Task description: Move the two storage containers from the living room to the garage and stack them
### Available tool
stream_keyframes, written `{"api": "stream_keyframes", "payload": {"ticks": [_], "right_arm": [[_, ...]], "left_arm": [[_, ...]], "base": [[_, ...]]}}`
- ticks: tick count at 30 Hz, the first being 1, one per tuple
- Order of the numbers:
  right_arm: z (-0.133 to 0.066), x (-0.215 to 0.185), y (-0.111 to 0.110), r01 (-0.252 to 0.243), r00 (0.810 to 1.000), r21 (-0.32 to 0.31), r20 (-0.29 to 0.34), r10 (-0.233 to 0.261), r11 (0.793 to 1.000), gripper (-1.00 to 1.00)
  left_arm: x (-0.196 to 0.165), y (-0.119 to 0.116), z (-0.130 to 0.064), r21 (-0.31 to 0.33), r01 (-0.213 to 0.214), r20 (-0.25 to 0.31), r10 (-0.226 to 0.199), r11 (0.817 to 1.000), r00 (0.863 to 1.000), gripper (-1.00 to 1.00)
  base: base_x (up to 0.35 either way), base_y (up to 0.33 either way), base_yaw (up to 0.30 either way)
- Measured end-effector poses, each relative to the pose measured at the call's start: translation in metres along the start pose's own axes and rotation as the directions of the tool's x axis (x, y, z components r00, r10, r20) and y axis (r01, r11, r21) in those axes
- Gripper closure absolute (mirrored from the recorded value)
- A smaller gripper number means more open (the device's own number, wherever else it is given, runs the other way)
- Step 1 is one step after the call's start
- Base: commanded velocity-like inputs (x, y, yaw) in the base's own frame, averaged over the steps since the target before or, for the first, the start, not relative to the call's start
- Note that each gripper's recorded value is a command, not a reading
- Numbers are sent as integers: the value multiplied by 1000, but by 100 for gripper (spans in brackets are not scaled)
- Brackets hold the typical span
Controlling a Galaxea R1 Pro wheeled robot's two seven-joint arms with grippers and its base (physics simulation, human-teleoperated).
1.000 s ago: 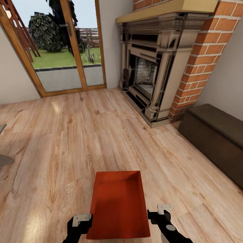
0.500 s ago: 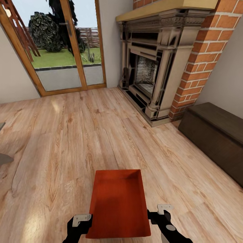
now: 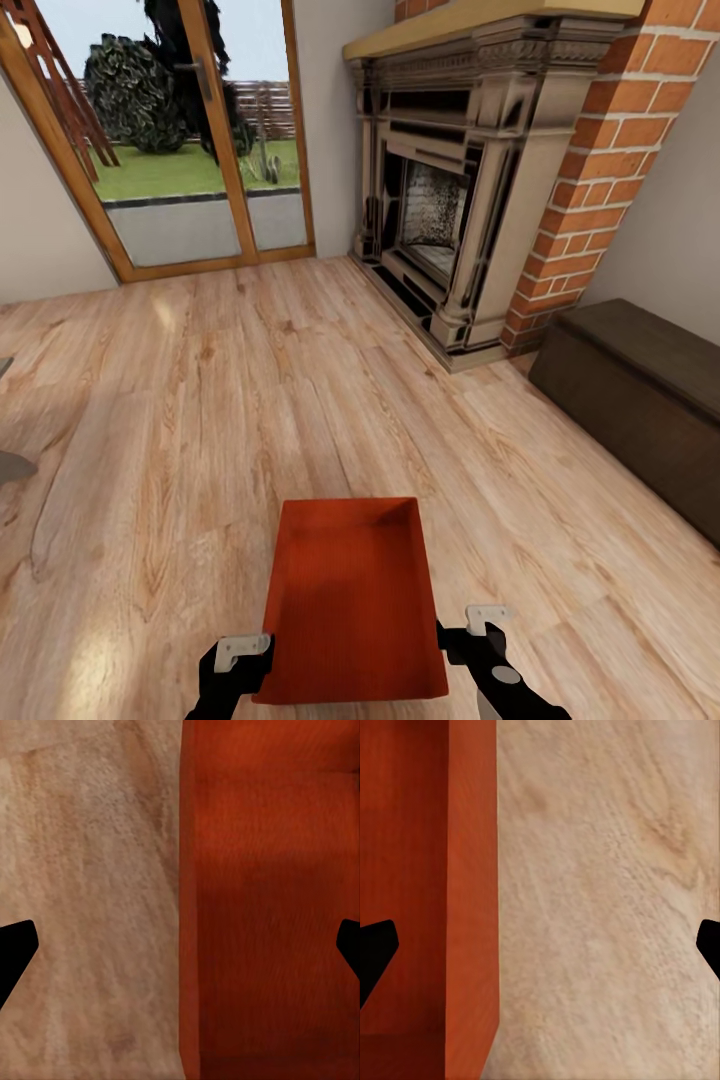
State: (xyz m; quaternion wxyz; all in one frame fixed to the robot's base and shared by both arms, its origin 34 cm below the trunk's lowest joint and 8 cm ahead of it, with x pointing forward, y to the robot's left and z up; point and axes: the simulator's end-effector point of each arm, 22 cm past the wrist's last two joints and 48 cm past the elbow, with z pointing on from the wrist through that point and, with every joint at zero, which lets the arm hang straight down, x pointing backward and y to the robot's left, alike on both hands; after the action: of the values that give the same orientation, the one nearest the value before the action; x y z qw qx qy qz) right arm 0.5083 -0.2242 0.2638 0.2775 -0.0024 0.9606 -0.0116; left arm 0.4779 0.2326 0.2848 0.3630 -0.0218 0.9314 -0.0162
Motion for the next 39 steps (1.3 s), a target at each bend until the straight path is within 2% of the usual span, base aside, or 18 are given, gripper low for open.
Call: {"api": "stream_keyframes", "payload": {"ticks": [39], "right_arm": [[3, 4, 7, -3, 1000, -8, -2, 3, 1000, -100]], "left_arm": [[-1, 3, 4, -2, -5, 11, 5, 1000, 1000, -100]], "base": [[0, 0, 0]]}}
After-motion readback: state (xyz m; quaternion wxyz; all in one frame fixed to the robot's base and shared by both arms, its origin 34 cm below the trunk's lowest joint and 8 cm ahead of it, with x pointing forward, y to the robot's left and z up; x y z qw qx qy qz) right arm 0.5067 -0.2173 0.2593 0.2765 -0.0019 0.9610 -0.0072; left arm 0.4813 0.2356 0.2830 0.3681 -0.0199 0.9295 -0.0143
